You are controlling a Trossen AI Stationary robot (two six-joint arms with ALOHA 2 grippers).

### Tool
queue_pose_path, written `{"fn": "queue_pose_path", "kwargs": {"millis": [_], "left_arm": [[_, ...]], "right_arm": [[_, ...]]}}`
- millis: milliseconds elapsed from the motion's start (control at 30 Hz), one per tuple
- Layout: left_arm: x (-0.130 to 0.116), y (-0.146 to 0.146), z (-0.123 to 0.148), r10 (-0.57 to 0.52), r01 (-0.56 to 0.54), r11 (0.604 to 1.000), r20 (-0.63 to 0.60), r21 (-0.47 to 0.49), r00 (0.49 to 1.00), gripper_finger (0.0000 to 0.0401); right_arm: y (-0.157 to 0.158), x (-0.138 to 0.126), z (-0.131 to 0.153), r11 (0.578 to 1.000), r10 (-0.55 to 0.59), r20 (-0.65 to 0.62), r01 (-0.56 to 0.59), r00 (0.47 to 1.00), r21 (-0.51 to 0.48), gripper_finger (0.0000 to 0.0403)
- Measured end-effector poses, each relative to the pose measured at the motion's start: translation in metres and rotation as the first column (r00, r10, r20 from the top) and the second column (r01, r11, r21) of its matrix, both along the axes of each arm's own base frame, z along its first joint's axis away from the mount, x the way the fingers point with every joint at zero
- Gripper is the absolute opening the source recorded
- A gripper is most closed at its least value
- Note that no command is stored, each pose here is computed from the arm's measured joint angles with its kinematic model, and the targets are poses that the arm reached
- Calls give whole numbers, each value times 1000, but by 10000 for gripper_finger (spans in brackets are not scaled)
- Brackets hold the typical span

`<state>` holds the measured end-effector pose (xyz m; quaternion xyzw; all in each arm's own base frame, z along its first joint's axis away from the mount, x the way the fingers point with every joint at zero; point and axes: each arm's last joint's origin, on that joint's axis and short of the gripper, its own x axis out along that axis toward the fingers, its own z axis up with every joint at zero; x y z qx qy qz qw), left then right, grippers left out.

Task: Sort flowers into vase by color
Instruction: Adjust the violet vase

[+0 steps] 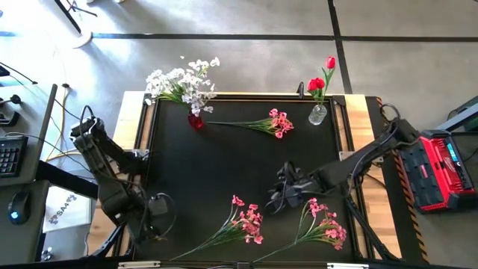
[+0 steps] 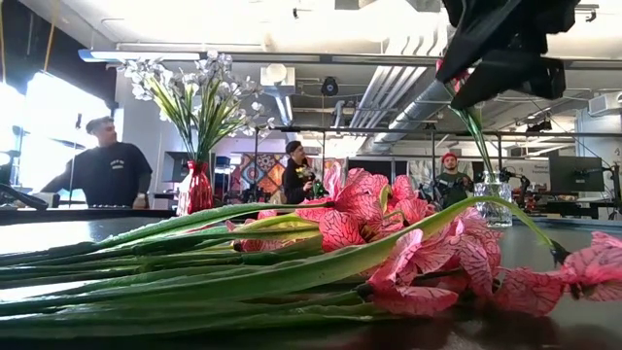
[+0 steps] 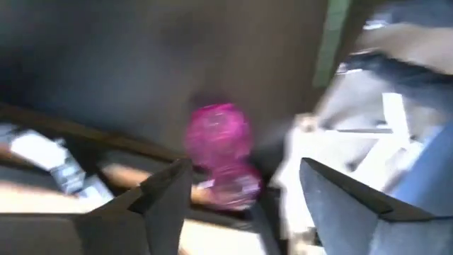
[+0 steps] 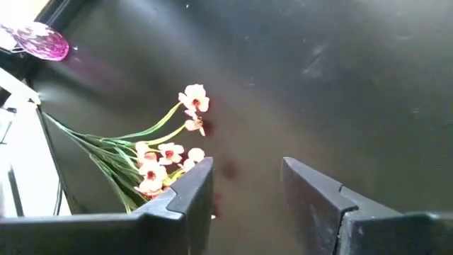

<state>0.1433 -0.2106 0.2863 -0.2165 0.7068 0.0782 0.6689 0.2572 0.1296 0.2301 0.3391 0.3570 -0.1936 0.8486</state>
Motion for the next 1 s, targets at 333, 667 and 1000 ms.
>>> {"fn": "queue_pose_path", "kwargs": {"millis": [333,667,1000], "left_arm": [[-7,-17,1,-55,60,997,103,-48,993,296],[-35,-25,-20,-105,105,994,60,2,993,343],[-58,-28,-40,-205,197,976,91,91,974,353]], "right_arm": [[24,13,-33,997,44,-64,-40,997,67,154],[22,16,-34,992,84,-74,-76,994,103,154],[22,18,-34,991,84,-62,-77,995,109,154]]}}
